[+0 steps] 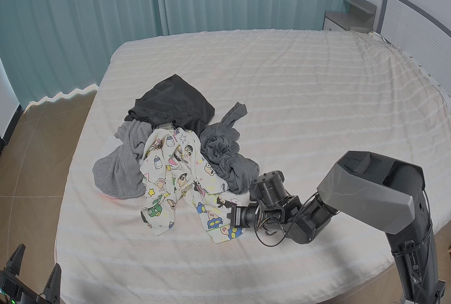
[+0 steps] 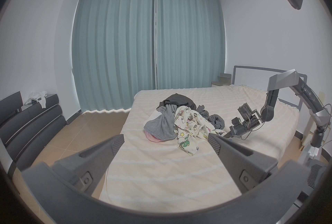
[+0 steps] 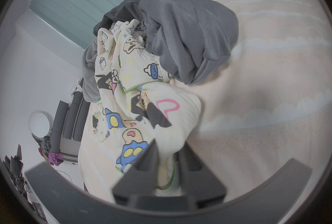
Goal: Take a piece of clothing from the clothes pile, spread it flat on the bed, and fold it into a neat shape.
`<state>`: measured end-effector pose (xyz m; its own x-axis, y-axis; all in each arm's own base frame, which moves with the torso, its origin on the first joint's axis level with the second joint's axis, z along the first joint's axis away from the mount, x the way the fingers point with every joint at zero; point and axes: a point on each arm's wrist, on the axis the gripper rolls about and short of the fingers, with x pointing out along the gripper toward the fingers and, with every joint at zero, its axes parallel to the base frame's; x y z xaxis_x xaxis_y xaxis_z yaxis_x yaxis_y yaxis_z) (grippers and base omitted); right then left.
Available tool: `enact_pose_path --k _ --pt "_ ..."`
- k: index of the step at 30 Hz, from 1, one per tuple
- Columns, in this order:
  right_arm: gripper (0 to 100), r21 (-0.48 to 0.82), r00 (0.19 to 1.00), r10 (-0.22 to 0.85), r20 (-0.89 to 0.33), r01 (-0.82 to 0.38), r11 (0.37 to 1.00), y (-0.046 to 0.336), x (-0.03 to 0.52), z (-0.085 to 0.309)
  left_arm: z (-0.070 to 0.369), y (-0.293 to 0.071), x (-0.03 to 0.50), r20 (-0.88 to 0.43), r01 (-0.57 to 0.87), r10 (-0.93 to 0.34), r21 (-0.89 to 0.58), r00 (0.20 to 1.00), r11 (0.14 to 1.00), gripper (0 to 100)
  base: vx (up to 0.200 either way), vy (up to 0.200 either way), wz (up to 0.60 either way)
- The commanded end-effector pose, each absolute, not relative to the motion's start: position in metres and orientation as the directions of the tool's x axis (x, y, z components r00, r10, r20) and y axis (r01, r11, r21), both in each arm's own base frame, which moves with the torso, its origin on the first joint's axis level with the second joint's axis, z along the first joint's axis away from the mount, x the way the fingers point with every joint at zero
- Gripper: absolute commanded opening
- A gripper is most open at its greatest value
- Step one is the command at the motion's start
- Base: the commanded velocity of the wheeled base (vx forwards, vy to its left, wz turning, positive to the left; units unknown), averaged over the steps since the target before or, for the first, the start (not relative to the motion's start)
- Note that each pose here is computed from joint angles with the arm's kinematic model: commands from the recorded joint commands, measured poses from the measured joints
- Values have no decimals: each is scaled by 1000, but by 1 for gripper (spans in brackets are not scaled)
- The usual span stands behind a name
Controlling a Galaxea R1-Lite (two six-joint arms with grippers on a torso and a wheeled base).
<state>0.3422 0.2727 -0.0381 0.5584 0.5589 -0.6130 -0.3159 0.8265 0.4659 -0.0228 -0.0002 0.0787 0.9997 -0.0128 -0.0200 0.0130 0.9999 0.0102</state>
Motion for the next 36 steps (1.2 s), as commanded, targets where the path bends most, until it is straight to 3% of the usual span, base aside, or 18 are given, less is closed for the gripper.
enact_pose_path --k 1,14,22,33,35,36 --pt "0 470 569 564 -598 -320 822 269 339 -24 76 0 -23 -12 14 -14 11 1000 1000 100 0 0 0" --pt "0 482 587 583 -562 -340 807 235 294 39 76 0 -23 -12 12 -12 11 1000 1000 100 0 0 0" --pt "0 520 673 651 -351 -438 733 200 249 109 75 0 -23 -14 11 -11 9 1000 1000 100 0 0 0" --pt "0 522 694 718 -58 -592 614 174 201 201 76 0 -23 -9 15 -15 17 1000 1000 100 0 0 0" --pt "0 513 687 726 -21 -616 598 174 197 211 78 0 -24 6 17 -17 20 1000 1000 100 0 0 0" --pt "0 498 677 736 26 -647 577 174 192 224 112 0 -32 142 25 -24 -1 990 1000 100 0 0 0"
